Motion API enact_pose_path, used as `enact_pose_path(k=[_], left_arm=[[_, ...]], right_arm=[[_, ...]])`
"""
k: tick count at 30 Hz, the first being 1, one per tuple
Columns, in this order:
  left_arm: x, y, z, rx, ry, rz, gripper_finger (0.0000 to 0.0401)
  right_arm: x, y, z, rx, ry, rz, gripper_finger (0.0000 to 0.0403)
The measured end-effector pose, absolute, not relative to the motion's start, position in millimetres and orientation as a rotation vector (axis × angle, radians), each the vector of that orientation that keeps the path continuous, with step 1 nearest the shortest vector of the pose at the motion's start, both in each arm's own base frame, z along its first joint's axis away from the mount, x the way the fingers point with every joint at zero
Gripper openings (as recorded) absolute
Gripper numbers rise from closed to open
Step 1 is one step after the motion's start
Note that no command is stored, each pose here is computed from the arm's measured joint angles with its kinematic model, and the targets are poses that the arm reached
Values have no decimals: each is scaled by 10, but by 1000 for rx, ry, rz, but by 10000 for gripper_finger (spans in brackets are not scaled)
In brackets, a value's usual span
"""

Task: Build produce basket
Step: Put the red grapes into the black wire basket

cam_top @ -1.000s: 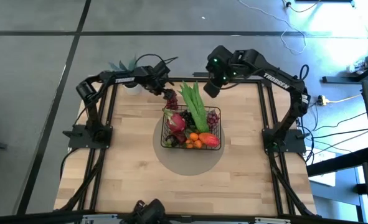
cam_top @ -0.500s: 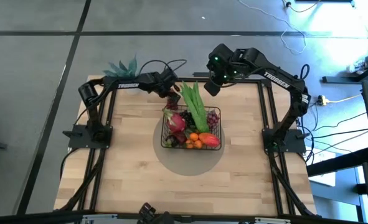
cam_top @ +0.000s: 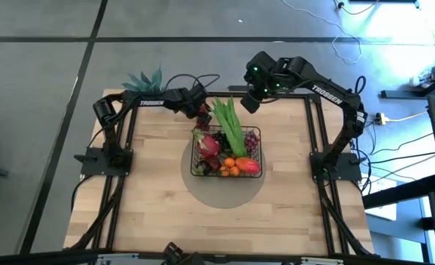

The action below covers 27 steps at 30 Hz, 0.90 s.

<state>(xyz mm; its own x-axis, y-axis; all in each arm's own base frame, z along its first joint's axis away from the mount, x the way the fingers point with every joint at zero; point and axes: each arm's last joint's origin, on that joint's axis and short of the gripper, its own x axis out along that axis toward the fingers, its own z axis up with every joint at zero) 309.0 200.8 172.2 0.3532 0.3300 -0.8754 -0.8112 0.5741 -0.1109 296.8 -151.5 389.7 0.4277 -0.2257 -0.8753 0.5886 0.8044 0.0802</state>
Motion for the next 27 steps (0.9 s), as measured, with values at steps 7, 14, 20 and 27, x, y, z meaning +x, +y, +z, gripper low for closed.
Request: enact_pose_path(k=[7,14,20,27], left_arm=[[3112,2021,1723,-592,899,797,276],[3116,2024,1726,-588,895,795,205],[3115,2023,1725,-585,897,793,166],[3108,2019,1720,-586,908,794,140]], right_arm=[[2968,-1515,3896,407,1009,-526,101],[2968,-1515,3896,407,1009,-526,101],[2968,-1515,3896,407,1009,-526,101],[2968,-1515,3896,408,1009,-527,101]])
